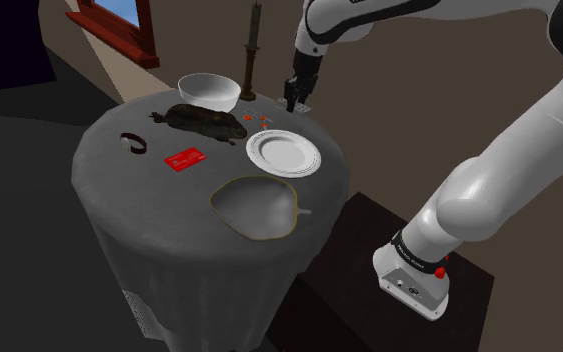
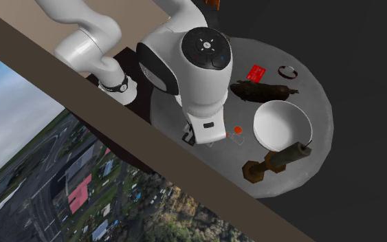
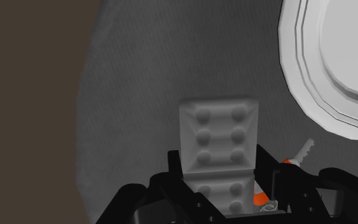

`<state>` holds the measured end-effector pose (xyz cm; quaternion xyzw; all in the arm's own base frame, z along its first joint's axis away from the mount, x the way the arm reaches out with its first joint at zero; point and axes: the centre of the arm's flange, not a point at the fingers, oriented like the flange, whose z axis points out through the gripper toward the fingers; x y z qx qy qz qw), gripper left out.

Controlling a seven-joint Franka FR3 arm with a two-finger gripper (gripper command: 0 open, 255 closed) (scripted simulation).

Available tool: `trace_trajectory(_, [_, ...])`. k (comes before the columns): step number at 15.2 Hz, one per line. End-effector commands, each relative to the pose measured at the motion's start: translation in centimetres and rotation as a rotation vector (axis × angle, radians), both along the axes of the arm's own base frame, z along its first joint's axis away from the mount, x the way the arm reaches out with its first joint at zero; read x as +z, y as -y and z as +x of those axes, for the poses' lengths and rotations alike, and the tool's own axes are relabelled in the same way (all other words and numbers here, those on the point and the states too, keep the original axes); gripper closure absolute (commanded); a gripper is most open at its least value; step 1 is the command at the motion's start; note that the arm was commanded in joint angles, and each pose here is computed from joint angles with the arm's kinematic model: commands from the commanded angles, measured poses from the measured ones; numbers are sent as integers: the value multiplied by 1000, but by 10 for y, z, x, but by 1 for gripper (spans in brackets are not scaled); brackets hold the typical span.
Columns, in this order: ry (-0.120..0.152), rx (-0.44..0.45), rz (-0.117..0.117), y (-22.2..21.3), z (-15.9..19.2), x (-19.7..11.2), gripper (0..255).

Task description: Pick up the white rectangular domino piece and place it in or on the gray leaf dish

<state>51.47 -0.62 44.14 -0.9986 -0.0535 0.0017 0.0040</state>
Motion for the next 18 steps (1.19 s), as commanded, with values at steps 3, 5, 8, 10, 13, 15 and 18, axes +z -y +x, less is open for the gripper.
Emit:
trace_trajectory(3, [0, 0, 0, 0, -1, 23, 255])
trace_trajectory(5, [0, 0, 0, 0, -1, 33, 255])
trace_trajectory(8, [0, 0, 0, 0, -1, 49, 255])
trace_trajectory(10, [0, 0, 0, 0, -1, 60, 255])
trace_trajectory(13, [0, 0, 0, -11, -8, 66, 255])
trace_trajectory(15, [0, 0, 0, -33, -22, 66, 255])
trace_trajectory(18, [0, 0, 0, -66, -44, 66, 255])
